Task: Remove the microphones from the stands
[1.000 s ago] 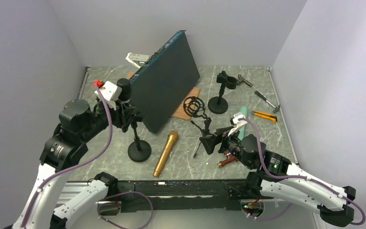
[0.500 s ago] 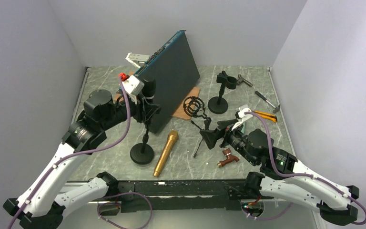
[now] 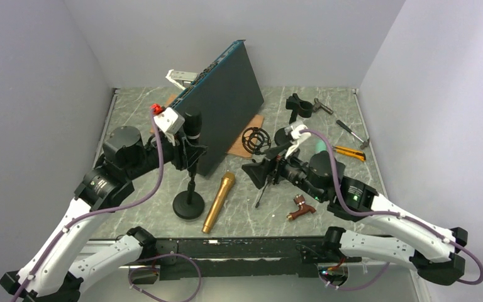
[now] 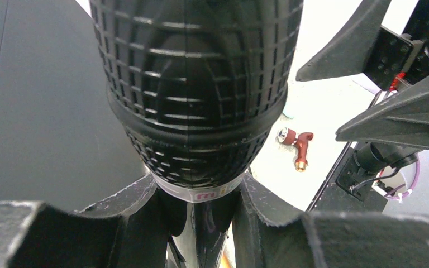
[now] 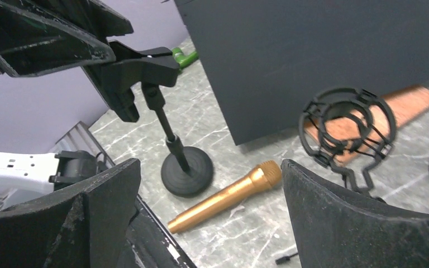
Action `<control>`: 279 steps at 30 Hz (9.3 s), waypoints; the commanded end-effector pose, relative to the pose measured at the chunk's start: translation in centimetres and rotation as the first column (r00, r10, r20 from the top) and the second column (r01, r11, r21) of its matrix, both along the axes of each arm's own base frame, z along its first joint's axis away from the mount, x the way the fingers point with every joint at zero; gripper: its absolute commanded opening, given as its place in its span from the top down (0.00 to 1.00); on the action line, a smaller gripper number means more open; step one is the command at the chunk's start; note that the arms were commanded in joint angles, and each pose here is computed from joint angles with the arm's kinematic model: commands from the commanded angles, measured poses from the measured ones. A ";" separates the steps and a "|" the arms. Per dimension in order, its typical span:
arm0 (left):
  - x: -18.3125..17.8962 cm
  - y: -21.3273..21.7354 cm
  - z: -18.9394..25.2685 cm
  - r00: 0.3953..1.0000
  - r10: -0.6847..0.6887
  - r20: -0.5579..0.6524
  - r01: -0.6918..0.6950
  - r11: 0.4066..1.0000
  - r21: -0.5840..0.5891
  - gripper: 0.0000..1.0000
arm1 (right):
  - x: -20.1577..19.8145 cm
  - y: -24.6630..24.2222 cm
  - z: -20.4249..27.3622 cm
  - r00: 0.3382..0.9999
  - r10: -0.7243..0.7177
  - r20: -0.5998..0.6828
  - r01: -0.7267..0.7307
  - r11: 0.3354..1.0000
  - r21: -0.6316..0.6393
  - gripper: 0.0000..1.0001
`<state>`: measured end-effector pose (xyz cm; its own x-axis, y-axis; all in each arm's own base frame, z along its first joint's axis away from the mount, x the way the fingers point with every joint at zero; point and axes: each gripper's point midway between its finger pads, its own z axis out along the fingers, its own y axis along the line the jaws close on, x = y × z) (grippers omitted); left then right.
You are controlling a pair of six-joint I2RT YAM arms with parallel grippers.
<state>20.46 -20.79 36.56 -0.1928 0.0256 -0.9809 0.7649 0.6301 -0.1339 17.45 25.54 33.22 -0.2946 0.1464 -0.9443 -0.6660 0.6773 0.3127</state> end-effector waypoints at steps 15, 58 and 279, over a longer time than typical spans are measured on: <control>-3.4 3.2 -0.7 0.999 0.033 0.029 -0.033 0.999 0.022 0.60 | -0.9 10.7 3.2 0.940 0.333 0.075 -0.337 0.940 0.048 0.02; -5.1 8.0 0.9 0.976 0.185 0.117 -0.188 0.982 0.020 0.27 | -0.2 22.9 -0.1 0.333 0.904 0.268 -0.914 0.379 -0.144 0.01; 1.5 -3.7 -10.2 0.908 0.024 -0.418 -0.052 0.997 -0.055 0.42 | -8.3 -1.9 4.0 0.866 0.323 0.382 -0.371 0.927 0.059 0.04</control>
<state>19.83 -22.50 26.25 -0.5702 0.0556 -0.8196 0.6466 0.6459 -0.4060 8.78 24.60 38.17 0.0455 0.2275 -0.9727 -0.9492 0.3133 0.0288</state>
